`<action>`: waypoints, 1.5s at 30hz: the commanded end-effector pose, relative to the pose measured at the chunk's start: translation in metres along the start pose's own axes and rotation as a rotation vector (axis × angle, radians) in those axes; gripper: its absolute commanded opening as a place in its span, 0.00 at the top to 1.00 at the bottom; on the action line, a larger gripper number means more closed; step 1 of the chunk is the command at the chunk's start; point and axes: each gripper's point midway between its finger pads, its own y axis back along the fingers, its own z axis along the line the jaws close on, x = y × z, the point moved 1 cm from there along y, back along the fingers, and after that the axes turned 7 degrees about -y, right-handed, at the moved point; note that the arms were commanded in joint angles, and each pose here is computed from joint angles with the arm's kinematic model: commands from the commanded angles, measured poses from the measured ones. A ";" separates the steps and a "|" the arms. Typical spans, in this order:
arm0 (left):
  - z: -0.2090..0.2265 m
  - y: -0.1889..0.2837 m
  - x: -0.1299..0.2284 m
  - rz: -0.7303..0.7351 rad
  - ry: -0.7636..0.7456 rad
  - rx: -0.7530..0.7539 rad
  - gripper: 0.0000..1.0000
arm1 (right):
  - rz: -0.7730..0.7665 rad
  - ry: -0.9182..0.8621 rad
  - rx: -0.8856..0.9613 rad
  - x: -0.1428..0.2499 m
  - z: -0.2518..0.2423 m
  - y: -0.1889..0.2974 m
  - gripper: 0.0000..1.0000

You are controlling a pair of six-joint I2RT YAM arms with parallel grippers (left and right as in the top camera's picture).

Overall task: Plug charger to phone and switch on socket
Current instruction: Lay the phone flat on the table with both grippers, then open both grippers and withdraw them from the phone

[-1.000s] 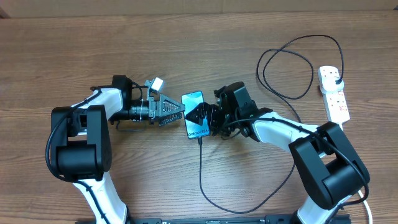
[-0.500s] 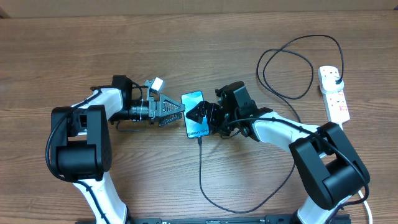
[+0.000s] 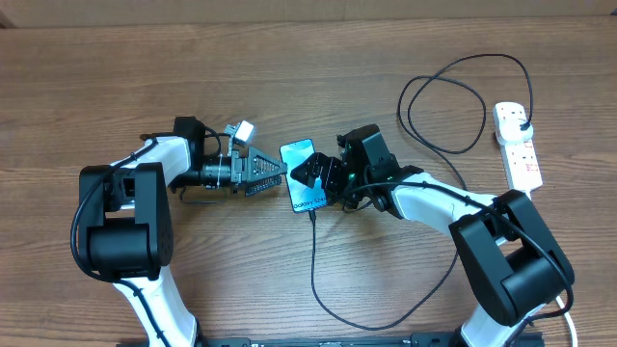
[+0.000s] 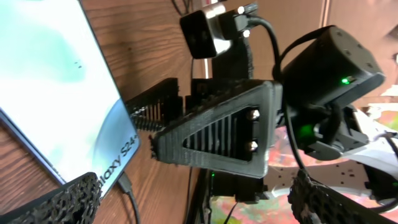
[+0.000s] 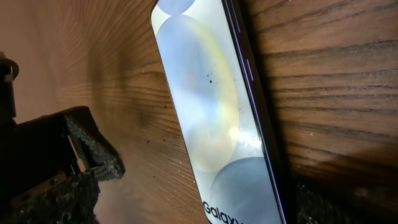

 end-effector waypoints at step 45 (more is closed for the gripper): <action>0.062 0.014 -0.003 0.081 -0.152 -0.379 0.00 | -0.086 0.127 0.364 0.013 -0.037 0.087 0.00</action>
